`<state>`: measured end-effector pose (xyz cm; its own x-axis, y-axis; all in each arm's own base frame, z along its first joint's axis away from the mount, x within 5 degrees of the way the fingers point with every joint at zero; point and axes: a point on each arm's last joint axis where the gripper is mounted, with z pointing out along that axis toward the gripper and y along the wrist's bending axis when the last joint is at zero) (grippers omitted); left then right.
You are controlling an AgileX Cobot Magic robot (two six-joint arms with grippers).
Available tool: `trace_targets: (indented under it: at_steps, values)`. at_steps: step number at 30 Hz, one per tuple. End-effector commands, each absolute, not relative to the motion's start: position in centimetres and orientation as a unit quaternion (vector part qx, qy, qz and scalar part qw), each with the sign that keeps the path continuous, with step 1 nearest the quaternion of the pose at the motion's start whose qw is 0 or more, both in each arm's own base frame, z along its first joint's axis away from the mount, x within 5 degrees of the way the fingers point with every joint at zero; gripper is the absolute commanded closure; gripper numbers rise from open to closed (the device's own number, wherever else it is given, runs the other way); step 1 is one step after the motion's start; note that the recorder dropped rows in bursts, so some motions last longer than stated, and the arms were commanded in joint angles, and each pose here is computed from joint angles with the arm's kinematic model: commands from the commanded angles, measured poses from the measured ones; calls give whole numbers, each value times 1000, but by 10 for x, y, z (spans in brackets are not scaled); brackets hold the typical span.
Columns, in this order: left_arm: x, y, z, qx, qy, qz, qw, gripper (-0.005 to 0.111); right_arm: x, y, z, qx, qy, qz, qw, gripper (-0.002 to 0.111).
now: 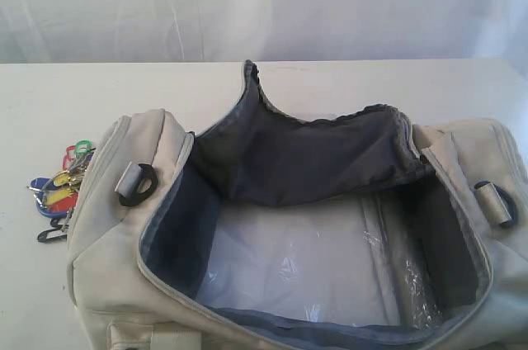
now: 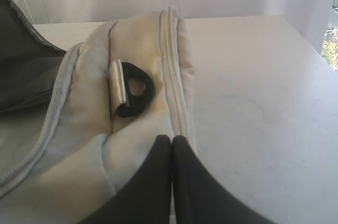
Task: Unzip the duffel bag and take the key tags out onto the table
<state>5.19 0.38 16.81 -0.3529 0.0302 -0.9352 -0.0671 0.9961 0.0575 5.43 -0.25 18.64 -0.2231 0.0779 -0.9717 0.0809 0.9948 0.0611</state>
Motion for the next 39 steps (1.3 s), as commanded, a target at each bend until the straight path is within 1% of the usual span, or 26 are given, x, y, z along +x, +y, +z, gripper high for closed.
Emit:
trace_targets:
  at_steps: [1,39]
  values:
    - [52,4,167,-16,822,43,568,107,54,-2,185,50,780,0,624,108]
    - [52,4,169,-16,814,44,579,107,54,-2,185,50,780,0,624,108]
